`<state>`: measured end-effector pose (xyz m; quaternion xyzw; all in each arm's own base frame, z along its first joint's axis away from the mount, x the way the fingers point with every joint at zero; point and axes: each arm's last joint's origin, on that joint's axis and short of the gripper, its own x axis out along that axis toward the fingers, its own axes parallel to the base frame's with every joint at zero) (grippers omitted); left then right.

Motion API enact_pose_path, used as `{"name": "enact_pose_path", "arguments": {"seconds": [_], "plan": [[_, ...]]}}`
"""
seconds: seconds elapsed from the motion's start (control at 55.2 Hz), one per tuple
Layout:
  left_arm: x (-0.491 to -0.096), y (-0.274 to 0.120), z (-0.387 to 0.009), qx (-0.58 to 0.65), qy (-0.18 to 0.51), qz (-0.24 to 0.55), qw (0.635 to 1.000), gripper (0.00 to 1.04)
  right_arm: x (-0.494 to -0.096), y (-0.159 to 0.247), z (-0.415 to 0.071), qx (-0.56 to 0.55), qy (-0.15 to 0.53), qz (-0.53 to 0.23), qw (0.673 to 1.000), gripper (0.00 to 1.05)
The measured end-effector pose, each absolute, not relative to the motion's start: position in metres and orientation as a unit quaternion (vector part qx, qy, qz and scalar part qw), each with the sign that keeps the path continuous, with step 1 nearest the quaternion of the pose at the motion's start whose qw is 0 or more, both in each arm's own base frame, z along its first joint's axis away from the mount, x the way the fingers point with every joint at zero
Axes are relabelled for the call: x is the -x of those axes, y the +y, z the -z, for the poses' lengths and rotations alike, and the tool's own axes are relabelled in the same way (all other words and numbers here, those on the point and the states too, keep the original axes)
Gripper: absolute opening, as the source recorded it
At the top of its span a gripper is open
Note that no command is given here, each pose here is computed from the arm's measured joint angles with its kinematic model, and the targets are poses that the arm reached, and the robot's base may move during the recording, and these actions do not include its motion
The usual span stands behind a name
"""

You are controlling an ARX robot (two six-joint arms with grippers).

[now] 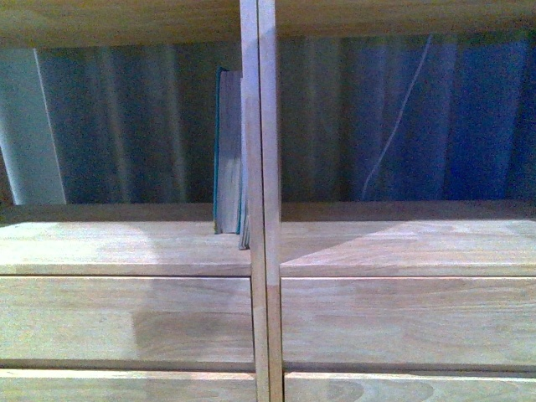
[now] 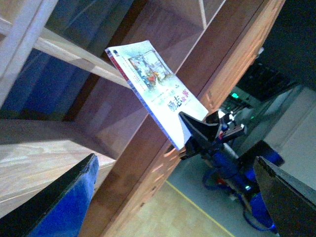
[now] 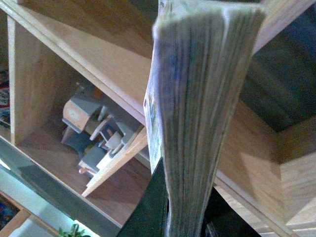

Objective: Organize books on shelf

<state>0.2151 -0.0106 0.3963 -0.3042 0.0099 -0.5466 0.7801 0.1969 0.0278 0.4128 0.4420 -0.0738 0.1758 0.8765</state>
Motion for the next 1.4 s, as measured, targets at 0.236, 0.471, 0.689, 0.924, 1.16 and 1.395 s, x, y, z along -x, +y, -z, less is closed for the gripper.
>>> {"name": "enact_pose_path", "arguments": {"seconds": [0.236, 0.471, 0.689, 0.924, 1.16, 1.395], "plan": [[-0.233, -0.029, -0.405, 0.370, 0.009, 0.567, 0.736, 0.97, -0.194, 0.042, -0.426, -0.441, -0.082, -0.208, 0.869, 0.07], [-0.245, -0.054, -0.400, 0.409, 0.025, 0.572, 0.711, 0.97, -0.187, 0.058, -0.433, -0.443, -0.079, -0.246, 0.859, 0.07], [-0.247, -0.071, -0.399, 0.411, 0.016, 0.594, 0.691, 0.97, -0.180, 0.073, -0.435, -0.441, -0.065, -0.278, 0.851, 0.07], [-0.248, -0.086, -0.410, 0.406, -0.005, 0.619, 0.673, 0.97, -0.173, 0.082, -0.436, -0.442, -0.056, -0.295, 0.845, 0.07], [-0.252, -0.091, -0.415, 0.399, -0.016, 0.623, 0.672, 0.97, -0.161, 0.081, -0.435, -0.444, -0.057, -0.303, 0.842, 0.07], [-0.258, -0.090, -0.411, 0.392, -0.021, 0.618, 0.681, 0.97, -0.152, 0.083, -0.433, -0.448, -0.055, -0.312, 0.836, 0.07]]}}
